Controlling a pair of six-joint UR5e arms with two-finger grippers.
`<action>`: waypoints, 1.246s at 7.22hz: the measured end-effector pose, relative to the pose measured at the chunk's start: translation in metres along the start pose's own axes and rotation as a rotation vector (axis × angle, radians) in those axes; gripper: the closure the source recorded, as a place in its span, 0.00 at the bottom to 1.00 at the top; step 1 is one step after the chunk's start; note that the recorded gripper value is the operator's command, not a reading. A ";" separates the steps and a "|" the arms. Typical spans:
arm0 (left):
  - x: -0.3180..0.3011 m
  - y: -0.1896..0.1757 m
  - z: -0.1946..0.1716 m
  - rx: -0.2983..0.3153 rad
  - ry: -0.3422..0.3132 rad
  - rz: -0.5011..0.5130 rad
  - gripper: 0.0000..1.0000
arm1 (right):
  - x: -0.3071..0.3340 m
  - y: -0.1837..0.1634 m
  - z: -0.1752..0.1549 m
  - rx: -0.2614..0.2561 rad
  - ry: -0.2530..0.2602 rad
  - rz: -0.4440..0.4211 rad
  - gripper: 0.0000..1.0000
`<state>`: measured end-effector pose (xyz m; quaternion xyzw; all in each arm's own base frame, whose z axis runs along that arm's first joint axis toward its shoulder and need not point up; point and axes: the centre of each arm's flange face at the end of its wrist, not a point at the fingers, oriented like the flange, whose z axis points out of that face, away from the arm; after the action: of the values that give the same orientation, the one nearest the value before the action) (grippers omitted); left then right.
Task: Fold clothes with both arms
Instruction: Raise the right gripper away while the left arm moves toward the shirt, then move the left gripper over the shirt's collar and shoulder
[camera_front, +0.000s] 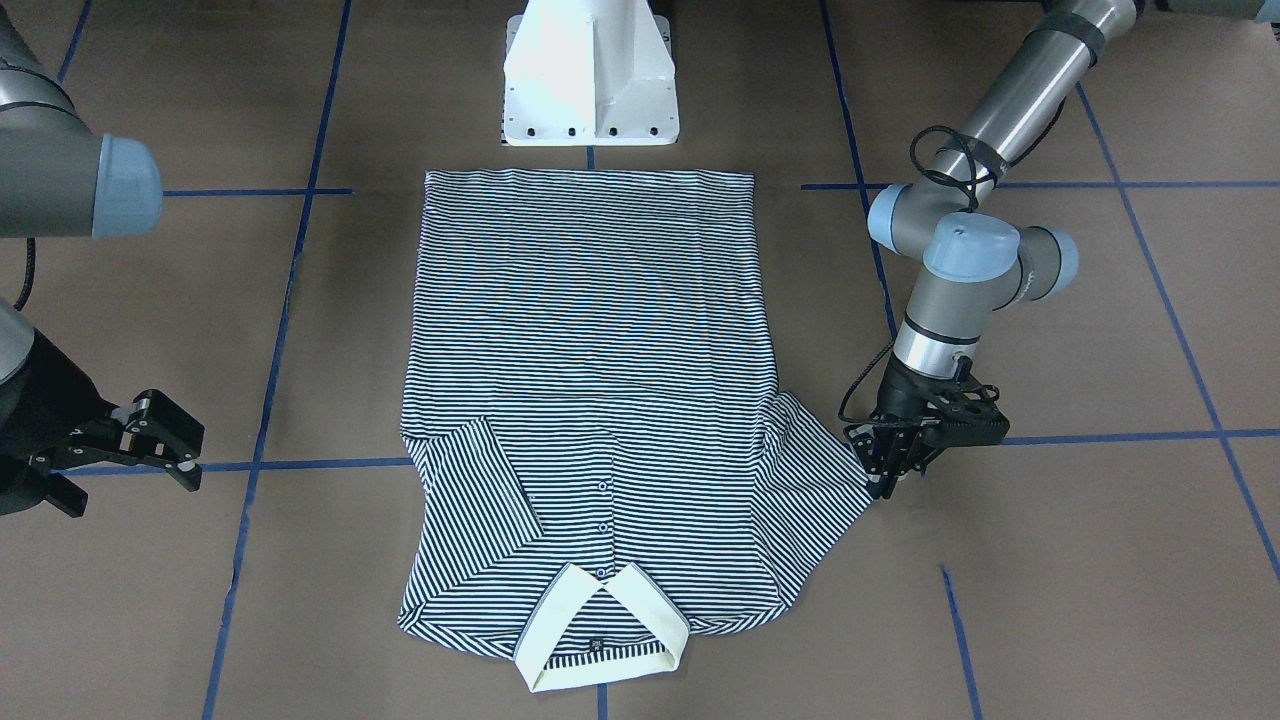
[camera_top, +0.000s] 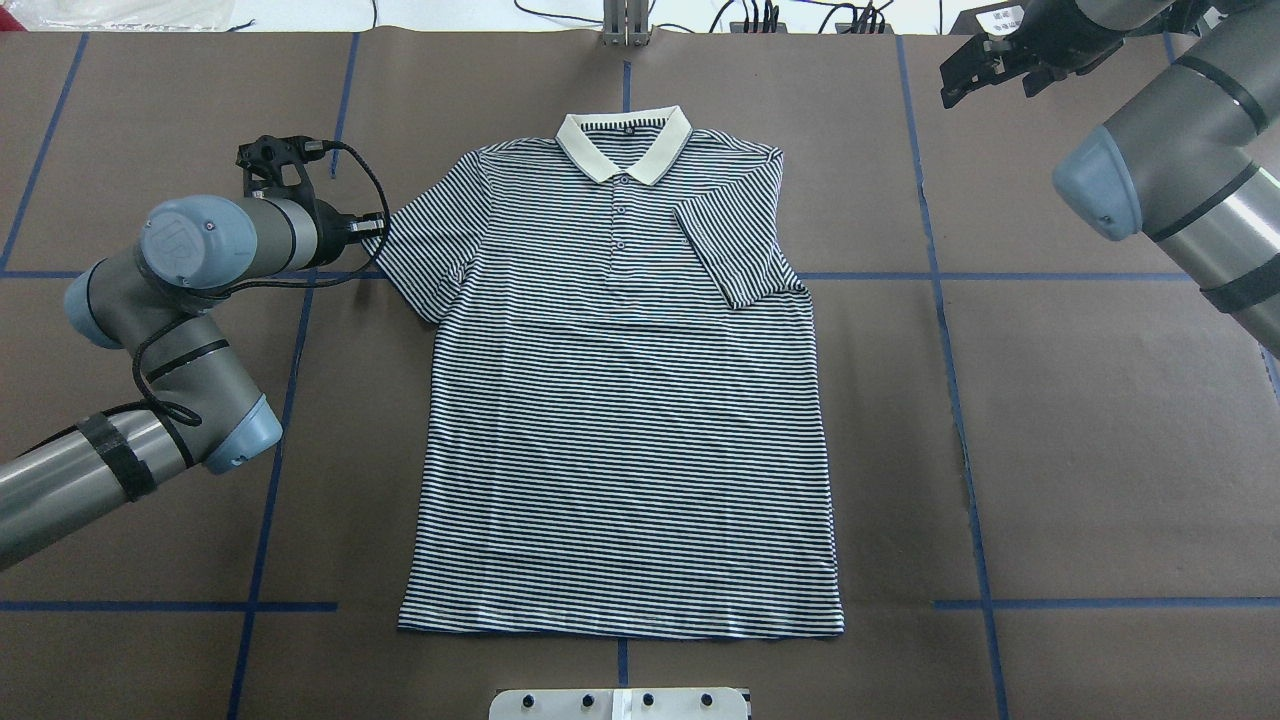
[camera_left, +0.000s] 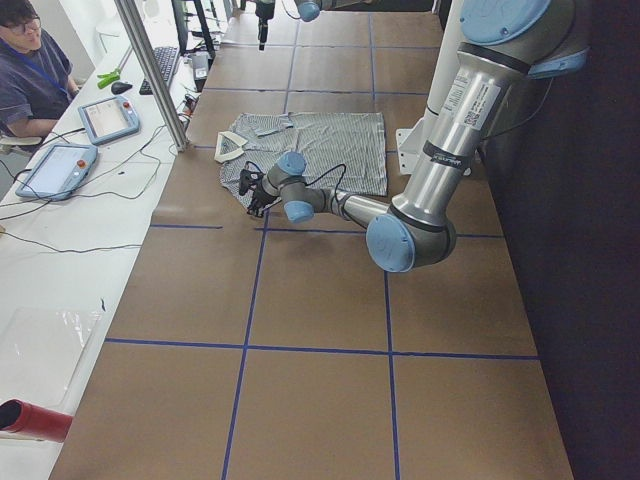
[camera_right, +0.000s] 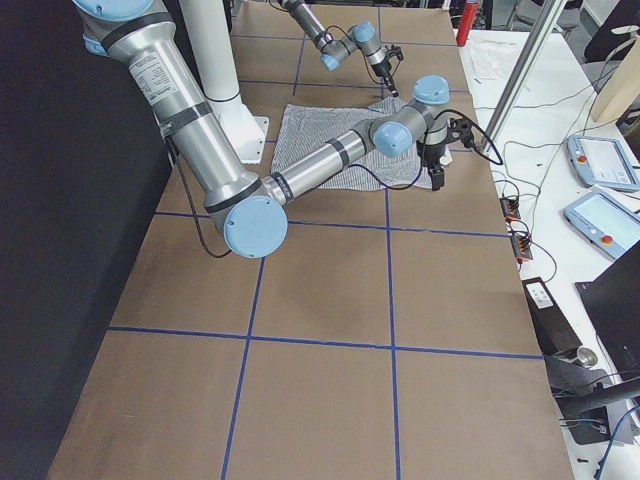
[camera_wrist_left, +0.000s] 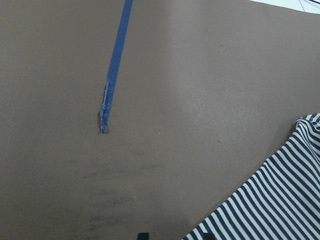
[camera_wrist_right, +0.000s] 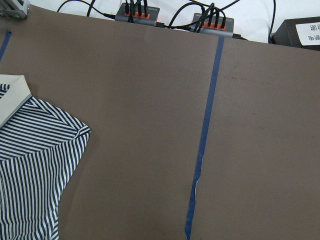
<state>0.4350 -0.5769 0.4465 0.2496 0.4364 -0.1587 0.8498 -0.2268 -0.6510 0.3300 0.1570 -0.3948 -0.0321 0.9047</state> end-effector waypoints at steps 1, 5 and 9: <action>0.001 0.001 0.000 0.000 0.000 0.001 1.00 | 0.001 0.001 0.001 -0.002 0.001 0.001 0.00; 0.016 -0.002 -0.003 0.005 0.013 0.004 1.00 | 0.003 0.002 0.002 -0.004 0.001 0.003 0.00; 0.111 -0.026 -0.028 -0.018 -0.002 -0.001 1.00 | 0.003 0.002 0.002 -0.004 0.002 0.003 0.00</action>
<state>0.4675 -0.5887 0.3339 0.2416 0.4370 -0.1557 0.8523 -0.2264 -0.6500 0.3345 0.1547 -0.3939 -0.0314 0.9055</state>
